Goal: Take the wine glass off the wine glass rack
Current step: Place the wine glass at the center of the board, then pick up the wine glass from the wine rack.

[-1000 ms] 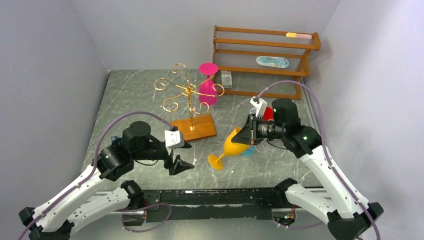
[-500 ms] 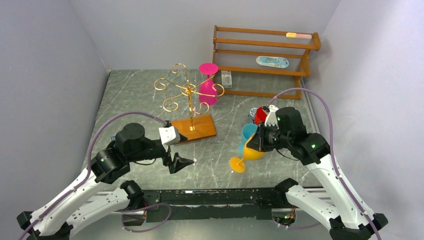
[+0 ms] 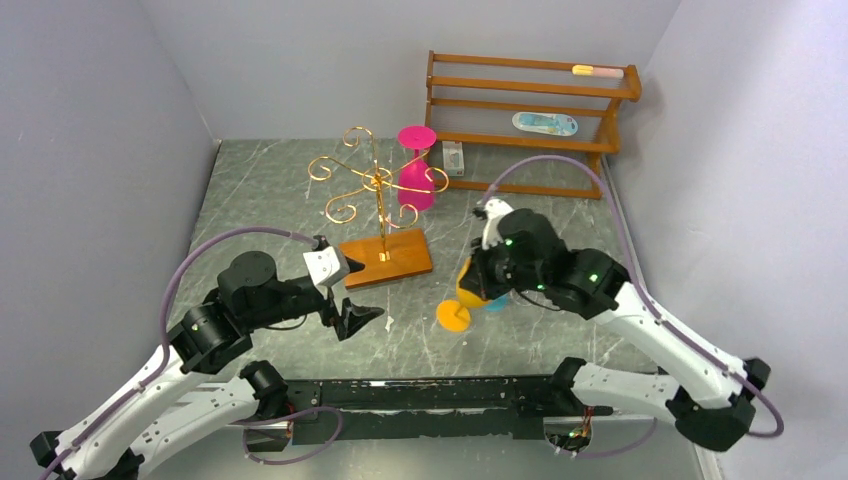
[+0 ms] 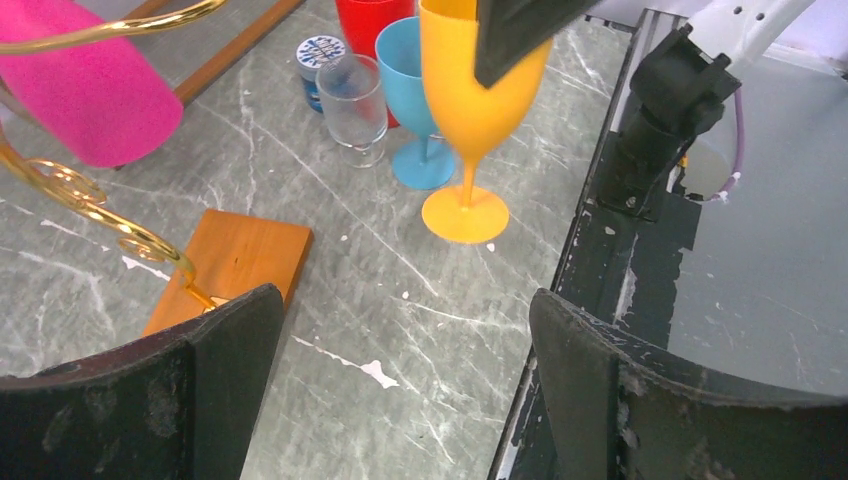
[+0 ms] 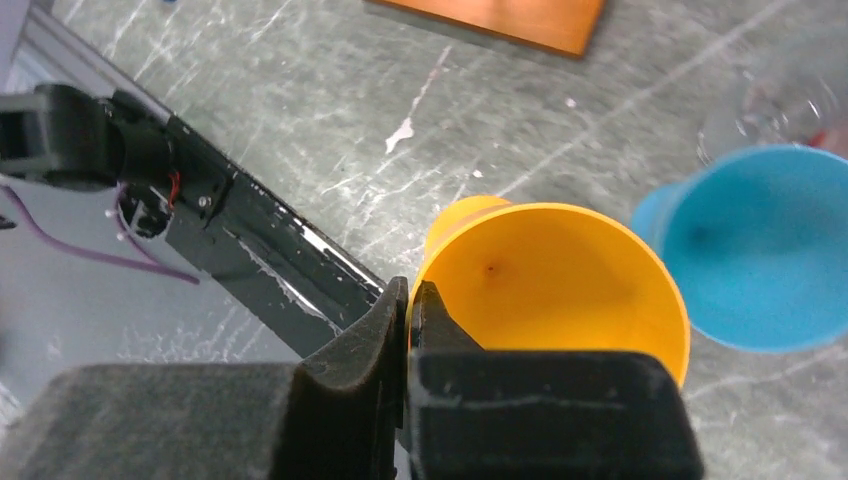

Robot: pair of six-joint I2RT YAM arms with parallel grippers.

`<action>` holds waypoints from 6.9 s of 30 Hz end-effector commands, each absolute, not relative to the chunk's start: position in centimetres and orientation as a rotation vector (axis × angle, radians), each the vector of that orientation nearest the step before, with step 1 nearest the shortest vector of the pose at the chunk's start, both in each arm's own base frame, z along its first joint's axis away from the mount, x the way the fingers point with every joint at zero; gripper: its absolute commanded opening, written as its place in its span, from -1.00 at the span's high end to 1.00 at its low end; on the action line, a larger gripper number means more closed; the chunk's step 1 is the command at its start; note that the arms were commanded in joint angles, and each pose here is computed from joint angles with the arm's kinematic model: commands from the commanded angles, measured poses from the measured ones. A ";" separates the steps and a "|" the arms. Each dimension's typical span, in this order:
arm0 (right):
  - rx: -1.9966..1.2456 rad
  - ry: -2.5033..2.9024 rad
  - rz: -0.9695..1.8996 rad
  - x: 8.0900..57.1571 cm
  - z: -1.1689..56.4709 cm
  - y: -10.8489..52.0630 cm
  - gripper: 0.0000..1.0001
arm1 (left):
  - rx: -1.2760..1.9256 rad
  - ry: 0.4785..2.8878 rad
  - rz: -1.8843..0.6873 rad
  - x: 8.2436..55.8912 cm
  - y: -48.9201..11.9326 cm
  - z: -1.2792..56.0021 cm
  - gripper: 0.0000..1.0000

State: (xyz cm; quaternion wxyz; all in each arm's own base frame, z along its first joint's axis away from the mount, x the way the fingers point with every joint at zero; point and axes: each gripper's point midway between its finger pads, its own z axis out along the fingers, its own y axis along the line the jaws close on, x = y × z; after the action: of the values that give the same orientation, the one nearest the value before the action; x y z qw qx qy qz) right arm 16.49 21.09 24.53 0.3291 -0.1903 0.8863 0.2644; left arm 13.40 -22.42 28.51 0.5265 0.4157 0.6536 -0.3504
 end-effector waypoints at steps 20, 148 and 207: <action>-0.497 2.123 0.244 23.4 22.7 27.0 1.00 | 0.883 1.567 -0.736 14.5 -20.4 30.2 -0.94; 0.131 1.989 1.271 42.8 35.2 28.9 0.43 | 0.701 1.768 -0.726 15.9 -19.8 27.9 -0.94; 0.190 1.999 1.626 38.1 37.3 29.2 1.00 | 0.609 1.768 -0.764 16.1 -19.8 29.3 -0.94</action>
State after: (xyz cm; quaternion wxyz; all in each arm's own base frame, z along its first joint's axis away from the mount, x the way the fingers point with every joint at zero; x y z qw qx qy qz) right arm 38.62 28.20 37.05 0.2870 0.1000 0.7414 0.5984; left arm 15.73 -20.34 27.85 0.5117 0.2757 0.7479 -0.3205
